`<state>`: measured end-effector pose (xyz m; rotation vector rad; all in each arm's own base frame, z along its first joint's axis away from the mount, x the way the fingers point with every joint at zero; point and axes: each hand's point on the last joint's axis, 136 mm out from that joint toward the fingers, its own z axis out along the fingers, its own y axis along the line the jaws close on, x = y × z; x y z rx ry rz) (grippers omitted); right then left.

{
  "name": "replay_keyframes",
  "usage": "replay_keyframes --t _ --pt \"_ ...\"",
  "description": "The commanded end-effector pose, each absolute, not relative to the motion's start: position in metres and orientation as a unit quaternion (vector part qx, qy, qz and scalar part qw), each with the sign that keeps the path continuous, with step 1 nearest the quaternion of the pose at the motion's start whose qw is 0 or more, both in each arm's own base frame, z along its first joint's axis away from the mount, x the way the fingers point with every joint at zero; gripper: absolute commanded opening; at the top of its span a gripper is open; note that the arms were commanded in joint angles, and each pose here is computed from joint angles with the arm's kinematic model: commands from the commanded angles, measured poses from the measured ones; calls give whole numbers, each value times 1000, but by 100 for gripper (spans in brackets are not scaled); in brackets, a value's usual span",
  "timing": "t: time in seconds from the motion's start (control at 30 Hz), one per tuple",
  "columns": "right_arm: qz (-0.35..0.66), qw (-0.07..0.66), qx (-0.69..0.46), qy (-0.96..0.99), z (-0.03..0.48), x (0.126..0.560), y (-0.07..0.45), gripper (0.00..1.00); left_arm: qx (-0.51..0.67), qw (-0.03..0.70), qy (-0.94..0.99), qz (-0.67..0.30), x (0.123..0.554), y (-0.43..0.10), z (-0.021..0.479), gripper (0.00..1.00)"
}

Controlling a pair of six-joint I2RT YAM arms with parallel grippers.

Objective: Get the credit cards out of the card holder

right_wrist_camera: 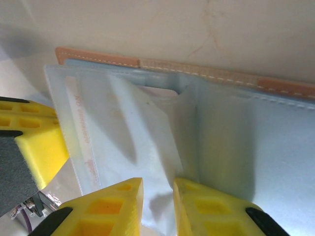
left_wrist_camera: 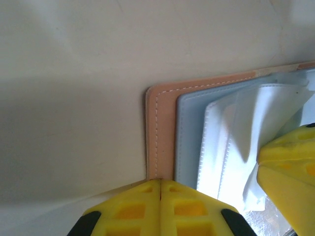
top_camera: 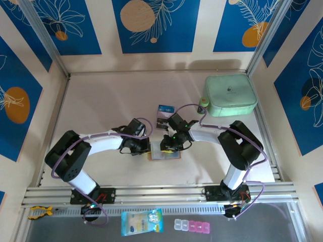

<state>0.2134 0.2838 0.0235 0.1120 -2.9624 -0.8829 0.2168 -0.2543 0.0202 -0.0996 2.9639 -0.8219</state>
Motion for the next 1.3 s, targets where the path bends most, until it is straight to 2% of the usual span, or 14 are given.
replay_keyframes --t 0.0,0.1,0.4,0.57,0.87,1.27 --pt "-299 35 41 -953 23 205 278 23 -28 32 971 -237 214 -243 20 0" --pt "-311 35 38 -949 21 205 277 21 -28 43 967 -249 219 -248 30 0" --pt "-323 40 26 -945 13 204 272 19 -46 80 947 -307 232 -263 72 9" --pt "-325 43 24 -944 10 202 270 18 -57 89 932 -346 235 -276 88 24" --pt "-343 48 17 -938 8 202 270 15 -53 58 935 -346 228 -293 67 33" --pt "-373 58 5 -926 5 203 270 13 -58 38 944 -324 223 -296 43 34"
